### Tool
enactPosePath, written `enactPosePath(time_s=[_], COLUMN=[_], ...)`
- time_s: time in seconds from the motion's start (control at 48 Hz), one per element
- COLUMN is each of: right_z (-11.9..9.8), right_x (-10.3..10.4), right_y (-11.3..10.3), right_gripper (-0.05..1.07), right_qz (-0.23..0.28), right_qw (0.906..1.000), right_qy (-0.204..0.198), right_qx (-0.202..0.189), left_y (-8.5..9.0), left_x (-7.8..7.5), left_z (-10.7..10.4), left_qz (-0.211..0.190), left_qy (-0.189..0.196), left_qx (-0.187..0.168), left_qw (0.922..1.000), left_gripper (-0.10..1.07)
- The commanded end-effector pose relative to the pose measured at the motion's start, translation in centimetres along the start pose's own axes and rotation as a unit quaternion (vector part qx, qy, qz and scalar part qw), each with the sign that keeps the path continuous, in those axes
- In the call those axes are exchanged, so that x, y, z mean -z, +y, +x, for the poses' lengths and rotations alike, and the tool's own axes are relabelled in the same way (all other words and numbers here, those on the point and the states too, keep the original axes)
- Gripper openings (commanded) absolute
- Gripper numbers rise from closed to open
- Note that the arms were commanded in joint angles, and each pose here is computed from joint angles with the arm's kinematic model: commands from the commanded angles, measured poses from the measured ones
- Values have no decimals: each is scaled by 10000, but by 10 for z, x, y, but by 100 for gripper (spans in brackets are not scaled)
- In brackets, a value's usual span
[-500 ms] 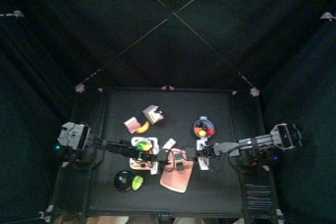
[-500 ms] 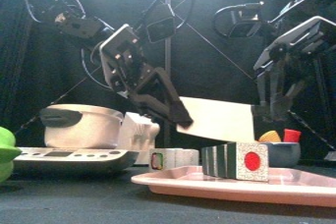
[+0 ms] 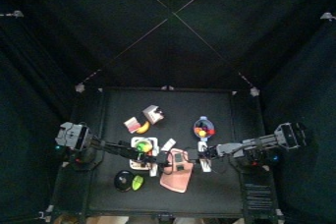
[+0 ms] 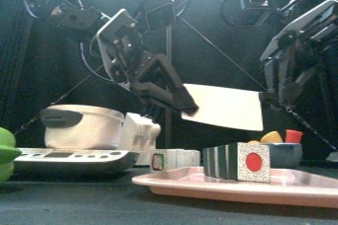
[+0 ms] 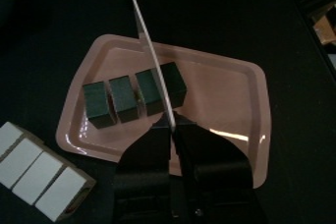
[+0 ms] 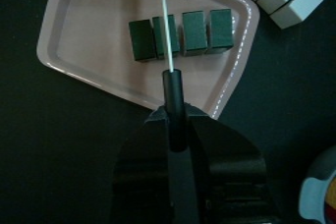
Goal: Cut sushi slice
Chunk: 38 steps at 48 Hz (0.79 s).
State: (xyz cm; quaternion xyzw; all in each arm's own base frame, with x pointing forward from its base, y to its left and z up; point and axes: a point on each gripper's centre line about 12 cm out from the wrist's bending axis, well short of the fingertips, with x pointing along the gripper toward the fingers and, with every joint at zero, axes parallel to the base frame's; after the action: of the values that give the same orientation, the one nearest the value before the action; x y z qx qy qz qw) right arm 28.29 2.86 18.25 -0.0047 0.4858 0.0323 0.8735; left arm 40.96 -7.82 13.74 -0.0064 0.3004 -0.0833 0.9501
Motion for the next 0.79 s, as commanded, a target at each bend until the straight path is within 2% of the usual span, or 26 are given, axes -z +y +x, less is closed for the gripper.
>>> enactPosePath(time_s=[0.0,0.333,0.771], right_z=[-2,10,19], right_x=[1,8,11], right_y=[0,2,1], right_gripper=[31,31,31], right_qz=[59,142,130], right_qw=[10000,9997,9995], right_qy=[1,195,294], right_qx=[-21,-68,-54], left_y=[-19,-29,-29], left_x=[-4,8,18], left_z=[0,9,15], left_qz=[149,165,113], left_qy=[-63,121,290], left_qx=[191,273,250], left_qw=[9997,9994,9992], left_gripper=[37,37,37])
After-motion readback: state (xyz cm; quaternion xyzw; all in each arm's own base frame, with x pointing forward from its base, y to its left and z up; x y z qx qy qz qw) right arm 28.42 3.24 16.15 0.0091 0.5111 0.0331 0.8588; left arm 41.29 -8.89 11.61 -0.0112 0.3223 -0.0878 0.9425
